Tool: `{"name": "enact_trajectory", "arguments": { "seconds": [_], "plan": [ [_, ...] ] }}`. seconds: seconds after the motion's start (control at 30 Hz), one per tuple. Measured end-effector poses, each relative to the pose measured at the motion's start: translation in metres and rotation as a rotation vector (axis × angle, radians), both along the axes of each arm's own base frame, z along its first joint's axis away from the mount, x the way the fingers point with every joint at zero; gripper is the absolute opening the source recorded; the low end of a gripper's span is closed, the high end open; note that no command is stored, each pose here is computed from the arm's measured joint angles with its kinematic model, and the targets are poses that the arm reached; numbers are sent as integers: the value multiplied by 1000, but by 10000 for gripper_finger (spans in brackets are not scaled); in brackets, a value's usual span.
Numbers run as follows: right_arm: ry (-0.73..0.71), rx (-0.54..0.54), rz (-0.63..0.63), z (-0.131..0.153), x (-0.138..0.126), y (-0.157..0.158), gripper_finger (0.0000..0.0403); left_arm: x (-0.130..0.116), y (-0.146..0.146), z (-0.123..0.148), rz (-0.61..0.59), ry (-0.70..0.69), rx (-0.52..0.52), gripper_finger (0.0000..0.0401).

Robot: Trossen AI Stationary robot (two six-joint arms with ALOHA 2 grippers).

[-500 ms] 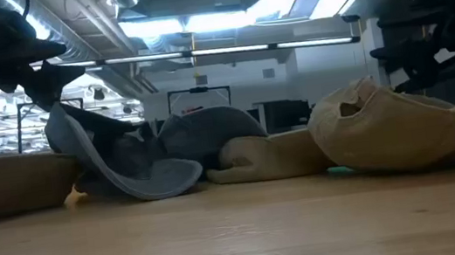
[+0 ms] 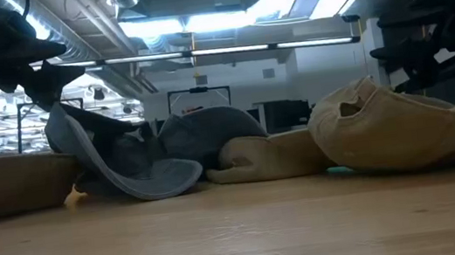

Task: Pick & Place hat

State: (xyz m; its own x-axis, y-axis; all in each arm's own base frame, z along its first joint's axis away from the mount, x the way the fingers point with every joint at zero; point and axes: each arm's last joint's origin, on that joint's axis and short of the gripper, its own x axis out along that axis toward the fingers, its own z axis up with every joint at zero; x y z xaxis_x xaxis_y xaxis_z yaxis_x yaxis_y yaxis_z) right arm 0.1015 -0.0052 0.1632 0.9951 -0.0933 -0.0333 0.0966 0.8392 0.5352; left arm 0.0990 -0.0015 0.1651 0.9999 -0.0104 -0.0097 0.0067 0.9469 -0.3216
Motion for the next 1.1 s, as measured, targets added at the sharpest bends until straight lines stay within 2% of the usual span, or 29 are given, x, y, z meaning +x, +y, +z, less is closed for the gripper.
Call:
{"name": "enact_trajectory", "arguments": {
  "seconds": [0.97,1.1],
  "plan": [
    [4,2,0,0,0,0,232,0,0,0,0,0,0,207],
    [48,2,23,-1,1,2,232,0,0,0,0,0,0,207]
  ]
}}
